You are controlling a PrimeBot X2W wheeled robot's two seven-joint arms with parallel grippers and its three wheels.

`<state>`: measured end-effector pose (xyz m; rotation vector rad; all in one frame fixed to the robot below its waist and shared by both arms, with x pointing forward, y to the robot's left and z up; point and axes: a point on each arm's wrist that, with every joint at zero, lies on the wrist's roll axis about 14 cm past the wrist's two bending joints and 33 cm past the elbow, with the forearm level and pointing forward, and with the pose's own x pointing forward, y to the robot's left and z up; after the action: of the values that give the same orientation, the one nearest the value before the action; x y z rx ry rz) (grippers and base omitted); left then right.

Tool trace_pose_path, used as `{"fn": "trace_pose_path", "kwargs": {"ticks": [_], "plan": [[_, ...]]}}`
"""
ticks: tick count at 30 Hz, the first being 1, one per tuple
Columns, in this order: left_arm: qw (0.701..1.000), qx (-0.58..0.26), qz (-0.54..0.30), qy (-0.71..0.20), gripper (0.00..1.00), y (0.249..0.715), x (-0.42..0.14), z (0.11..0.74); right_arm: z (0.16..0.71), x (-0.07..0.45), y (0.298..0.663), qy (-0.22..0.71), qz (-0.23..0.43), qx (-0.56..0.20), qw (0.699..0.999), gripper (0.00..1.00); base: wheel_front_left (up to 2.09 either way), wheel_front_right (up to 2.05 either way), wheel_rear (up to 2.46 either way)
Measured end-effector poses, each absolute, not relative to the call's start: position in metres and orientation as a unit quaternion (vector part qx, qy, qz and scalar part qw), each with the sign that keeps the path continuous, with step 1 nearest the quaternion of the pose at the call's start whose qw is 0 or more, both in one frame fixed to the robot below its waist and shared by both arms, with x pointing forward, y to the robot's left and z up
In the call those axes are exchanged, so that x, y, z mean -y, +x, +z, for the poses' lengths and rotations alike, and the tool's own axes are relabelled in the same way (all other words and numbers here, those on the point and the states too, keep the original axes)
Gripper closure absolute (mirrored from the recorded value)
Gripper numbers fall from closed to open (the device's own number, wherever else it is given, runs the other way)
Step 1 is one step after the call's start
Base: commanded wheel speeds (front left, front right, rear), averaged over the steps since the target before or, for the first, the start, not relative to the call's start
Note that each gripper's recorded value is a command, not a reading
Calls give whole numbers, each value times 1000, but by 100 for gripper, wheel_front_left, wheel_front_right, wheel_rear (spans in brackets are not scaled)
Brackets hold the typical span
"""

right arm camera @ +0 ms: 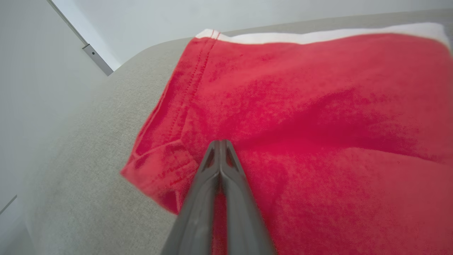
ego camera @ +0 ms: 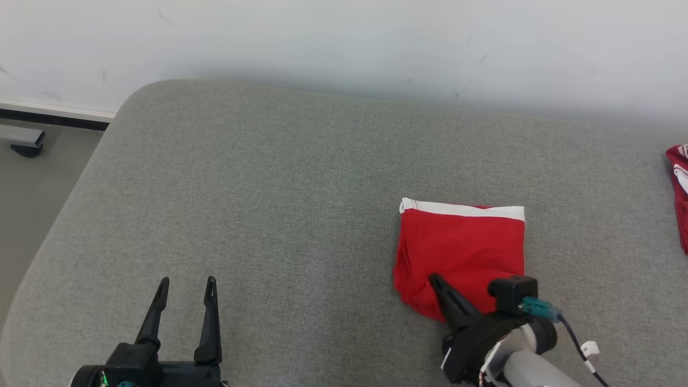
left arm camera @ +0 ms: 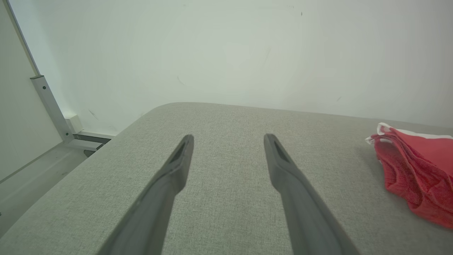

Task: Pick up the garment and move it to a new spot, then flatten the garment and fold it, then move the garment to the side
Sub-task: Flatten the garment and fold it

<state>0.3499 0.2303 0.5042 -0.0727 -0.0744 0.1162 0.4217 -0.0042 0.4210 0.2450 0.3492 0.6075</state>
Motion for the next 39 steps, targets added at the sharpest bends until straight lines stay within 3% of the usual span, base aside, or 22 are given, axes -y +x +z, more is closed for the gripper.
{"fn": "trace_pose_path", "kwargs": {"ticks": [7, 13, 25, 39], "plan": [[997, 38, 59, -37, 0, 350, -230, 505, 419, -36, 398, 144, 338, -184, 912, 100, 0, 0, 0], [997, 41, 58, -37, 0, 351, -229, 507, 436, -35, 405, 147, 340, -154, 916, 100, 0, 0, 0], [998, 45, 22, -39, 0, 359, -207, 509, 491, 57, 432, 135, 242, -39, 960, 100, 0, 0, 0], [998, 51, -14, -37, 0, 363, -187, 513, 505, 152, 396, 109, 123, 13, 986, 100, 0, 0, 0]]}}
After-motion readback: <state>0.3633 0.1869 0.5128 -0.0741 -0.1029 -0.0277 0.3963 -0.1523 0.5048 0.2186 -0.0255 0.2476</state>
